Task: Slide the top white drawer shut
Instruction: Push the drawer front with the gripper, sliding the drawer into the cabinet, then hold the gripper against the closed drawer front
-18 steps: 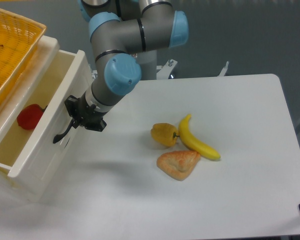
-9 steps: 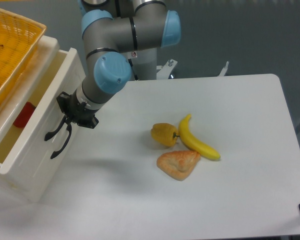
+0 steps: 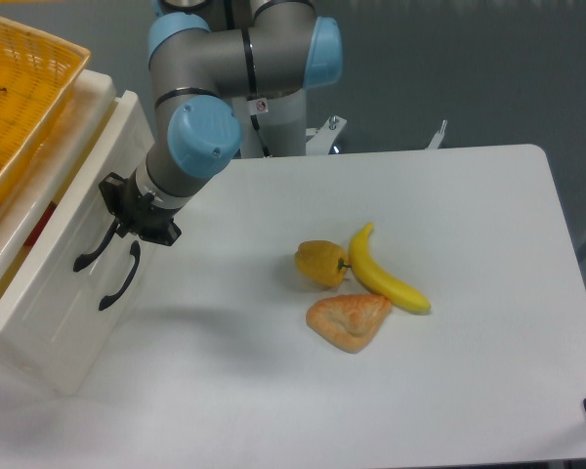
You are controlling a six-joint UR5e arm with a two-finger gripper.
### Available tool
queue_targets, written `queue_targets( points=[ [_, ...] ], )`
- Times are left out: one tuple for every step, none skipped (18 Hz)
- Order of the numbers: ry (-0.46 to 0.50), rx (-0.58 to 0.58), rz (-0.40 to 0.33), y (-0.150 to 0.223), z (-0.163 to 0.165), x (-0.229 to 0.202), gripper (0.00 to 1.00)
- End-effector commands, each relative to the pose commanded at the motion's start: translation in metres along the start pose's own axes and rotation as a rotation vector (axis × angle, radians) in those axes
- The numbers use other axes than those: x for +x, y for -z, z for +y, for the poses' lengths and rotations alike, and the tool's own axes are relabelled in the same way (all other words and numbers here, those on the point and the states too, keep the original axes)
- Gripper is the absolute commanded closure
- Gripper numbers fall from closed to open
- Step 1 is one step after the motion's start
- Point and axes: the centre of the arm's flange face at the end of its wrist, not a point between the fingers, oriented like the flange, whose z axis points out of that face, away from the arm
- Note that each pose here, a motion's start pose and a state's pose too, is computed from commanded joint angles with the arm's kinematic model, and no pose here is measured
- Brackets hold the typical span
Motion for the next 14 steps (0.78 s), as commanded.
queue_targets(
  points=[
    [0.001,-0.001,0.001,-0.0007,-0.0001,-0.0006,1.00],
    [-0.001,-0.002,0.001,-0.0012,-0.0003,0.0001,1.00],
    [-0.001,-0.001,0.000,-0.0005,-0.0003,0.0007,1.00],
    [-0.001,-0.002,0.001,-0.0010,-0.0005,0.0014,1.00],
    [-0.002,-0.002,0.001,-0.0014,-0.0008,0.0021,1.00],
    [-0.006,-0.005,0.002,-0.0029,-0.0016,0.0042,1.00],
    [-0.009,-0.006,0.003,-0.0038,-0.0021,0.0056,1.00],
    [-0.010,-0.007,0.003,-0.0043,-0.0023,0.0063,1.00],
    [-0.010,-0.007,0.003,-0.0043,-0.0023,0.0063,1.00],
    [-0.011,-0.008,0.003,-0.0048,-0.0026,0.0070,1.00],
    [-0.012,-0.009,0.004,-0.0059,-0.0029,0.0071,1.00],
    [-0.012,-0.009,0.004,-0.0059,-0.0029,0.0071,1.00],
    [-0.012,-0.009,0.004,-0.0059,-0.0029,0.0071,1.00],
    [-0.013,-0.008,0.004,-0.0058,-0.0031,0.0071,1.00]
  ],
)
